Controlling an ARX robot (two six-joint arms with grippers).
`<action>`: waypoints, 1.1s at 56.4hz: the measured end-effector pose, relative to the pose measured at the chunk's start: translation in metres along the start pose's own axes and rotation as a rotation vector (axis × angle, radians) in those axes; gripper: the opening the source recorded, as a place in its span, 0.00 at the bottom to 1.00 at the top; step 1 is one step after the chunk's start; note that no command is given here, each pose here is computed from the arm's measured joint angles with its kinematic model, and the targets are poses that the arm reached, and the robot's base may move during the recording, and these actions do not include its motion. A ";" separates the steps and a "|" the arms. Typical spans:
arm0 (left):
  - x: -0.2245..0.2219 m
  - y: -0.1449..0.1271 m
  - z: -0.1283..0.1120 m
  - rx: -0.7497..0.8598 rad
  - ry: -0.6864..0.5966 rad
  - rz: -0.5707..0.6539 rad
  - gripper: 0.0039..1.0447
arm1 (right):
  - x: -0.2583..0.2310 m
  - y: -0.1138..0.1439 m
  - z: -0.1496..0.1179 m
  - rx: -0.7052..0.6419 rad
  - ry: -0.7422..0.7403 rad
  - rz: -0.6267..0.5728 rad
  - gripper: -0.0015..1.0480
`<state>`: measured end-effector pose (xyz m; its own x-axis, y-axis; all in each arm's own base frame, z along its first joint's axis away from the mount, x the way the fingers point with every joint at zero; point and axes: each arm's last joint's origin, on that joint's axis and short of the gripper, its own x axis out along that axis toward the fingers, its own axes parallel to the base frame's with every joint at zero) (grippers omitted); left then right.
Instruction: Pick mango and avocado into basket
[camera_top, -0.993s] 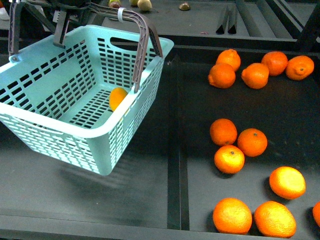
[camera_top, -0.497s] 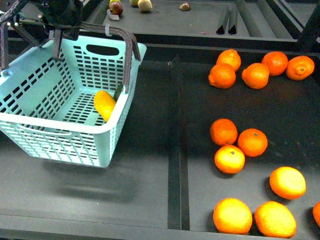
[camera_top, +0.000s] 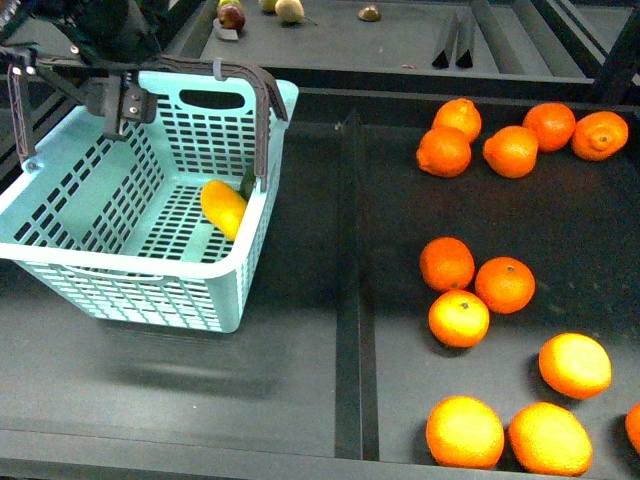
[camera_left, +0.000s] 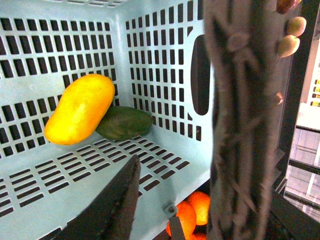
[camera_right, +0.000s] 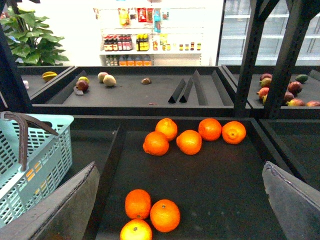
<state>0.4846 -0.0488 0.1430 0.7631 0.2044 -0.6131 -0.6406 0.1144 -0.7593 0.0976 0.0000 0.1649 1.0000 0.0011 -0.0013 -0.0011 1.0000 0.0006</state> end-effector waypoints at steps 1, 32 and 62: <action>-0.002 -0.001 0.001 -0.001 -0.006 -0.002 0.65 | 0.000 0.000 0.000 0.000 0.000 0.000 0.93; -0.155 0.092 0.057 1.232 -0.373 -0.665 0.20 | 0.000 0.000 0.000 0.000 0.000 0.000 0.93; -0.225 0.179 0.076 1.310 -0.384 -0.637 0.03 | 0.000 0.000 0.000 0.000 0.000 0.000 0.93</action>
<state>0.1918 -0.0002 0.1615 0.9999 -0.0015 -0.0147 0.0013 0.9999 -0.0147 0.0976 0.0000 0.1649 1.0000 0.0011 -0.0013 -0.0011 1.0000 0.0006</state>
